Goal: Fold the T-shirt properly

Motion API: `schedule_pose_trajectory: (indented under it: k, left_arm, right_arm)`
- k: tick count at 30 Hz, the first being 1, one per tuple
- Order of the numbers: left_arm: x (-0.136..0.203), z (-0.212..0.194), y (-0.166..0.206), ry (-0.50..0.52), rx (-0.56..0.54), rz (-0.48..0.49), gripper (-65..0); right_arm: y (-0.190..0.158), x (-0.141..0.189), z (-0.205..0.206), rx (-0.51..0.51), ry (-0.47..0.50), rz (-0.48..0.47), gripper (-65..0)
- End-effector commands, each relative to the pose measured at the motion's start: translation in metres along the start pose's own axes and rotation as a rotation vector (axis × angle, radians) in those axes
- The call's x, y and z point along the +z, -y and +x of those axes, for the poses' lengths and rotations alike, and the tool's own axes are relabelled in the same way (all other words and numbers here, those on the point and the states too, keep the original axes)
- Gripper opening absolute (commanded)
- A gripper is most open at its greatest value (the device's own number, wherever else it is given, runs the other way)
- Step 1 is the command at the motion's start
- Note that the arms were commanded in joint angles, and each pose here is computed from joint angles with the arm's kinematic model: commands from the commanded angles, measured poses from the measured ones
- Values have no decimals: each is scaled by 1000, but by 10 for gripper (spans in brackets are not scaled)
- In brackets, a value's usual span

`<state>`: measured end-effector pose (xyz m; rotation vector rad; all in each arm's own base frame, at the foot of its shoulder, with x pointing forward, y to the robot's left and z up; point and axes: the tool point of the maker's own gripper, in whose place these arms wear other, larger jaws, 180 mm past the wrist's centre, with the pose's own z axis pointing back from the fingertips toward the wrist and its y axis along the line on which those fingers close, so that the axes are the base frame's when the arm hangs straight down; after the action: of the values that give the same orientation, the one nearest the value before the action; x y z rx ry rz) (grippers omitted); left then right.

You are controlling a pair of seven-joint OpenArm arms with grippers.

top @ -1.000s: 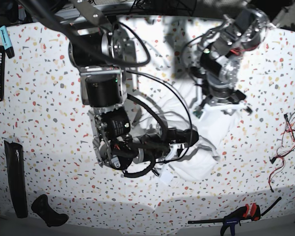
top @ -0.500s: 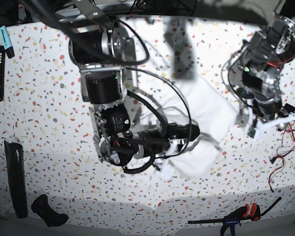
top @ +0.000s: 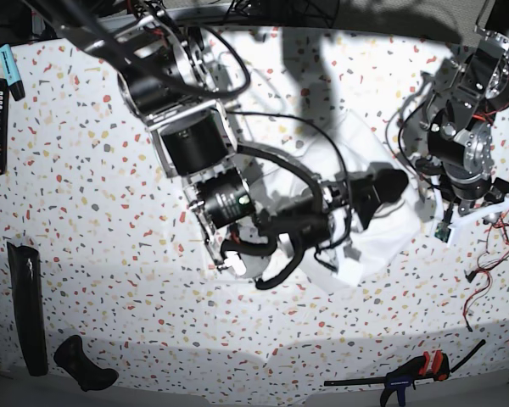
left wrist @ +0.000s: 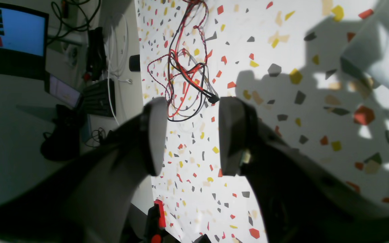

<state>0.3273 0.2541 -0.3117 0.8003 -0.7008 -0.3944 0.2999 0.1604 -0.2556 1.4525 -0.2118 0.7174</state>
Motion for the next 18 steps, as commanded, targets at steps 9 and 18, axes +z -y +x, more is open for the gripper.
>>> schedule_pose_trajectory:
  k: [9,18]
  left_arm:
    - [1,10,-15,34,11,43,-404]
    - [1,13,-14,51,15,35,-404]
  right_arm:
    - [-38,23,72,164,87,22,-358]
    - [-73,106,155,263,407,37,-359]
